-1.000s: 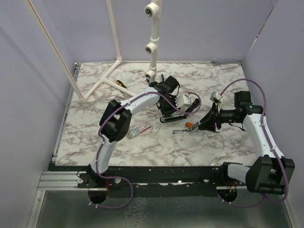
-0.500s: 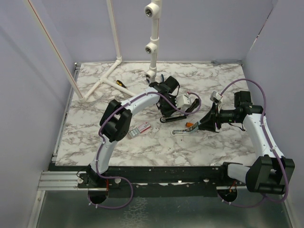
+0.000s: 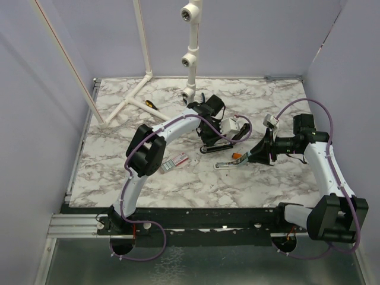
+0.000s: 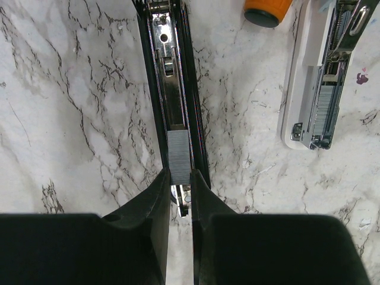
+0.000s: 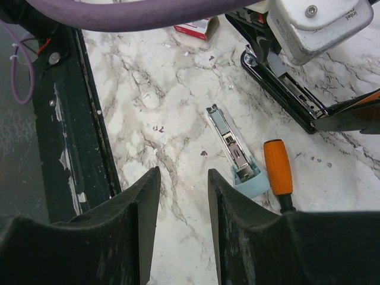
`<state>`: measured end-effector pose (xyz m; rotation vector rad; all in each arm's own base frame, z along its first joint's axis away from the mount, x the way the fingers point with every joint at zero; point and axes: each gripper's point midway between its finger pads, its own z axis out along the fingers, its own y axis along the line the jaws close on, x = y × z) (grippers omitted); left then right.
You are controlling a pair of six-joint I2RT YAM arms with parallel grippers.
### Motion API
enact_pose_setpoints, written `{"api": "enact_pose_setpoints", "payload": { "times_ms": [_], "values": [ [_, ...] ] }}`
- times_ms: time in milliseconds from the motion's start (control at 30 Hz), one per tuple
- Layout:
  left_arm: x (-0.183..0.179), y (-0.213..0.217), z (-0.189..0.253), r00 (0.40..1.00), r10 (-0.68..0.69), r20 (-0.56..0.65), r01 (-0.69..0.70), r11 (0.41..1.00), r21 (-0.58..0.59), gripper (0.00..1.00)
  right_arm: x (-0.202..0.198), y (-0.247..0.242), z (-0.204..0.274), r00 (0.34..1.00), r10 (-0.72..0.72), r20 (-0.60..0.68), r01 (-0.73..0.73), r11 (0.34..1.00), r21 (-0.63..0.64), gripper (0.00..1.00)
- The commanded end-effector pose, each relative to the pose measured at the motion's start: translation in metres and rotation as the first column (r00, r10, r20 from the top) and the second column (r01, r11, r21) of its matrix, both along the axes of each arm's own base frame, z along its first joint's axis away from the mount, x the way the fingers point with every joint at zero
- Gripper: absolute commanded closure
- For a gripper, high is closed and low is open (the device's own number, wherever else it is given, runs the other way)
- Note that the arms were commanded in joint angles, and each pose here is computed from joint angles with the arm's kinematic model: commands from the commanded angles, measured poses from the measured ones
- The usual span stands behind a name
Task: Load the staples into the stapler
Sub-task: Install the staple into the stapler.
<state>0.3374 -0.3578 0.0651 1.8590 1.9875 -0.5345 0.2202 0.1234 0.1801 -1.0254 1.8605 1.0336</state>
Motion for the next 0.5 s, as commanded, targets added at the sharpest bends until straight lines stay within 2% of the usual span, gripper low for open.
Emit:
{"api": "enact_pose_setpoints", "payload": {
  "times_ms": [0,467],
  "values": [
    [-0.0023,-0.0034,-0.0016,0.999,-0.019,-0.028,0.019,1.000,-0.013,0.96,-0.0027,0.0013,0.0029,1.000,0.007,-0.018,-0.006,1.000,0.029,0.58],
    [-0.0009,-0.0046,-0.0039,0.999,-0.022,-0.031,0.022,1.000,-0.008,0.96,-0.0028,0.0011,0.0027,1.000,0.006,-0.020,-0.005,1.000,0.031,0.58]
  ]
}}
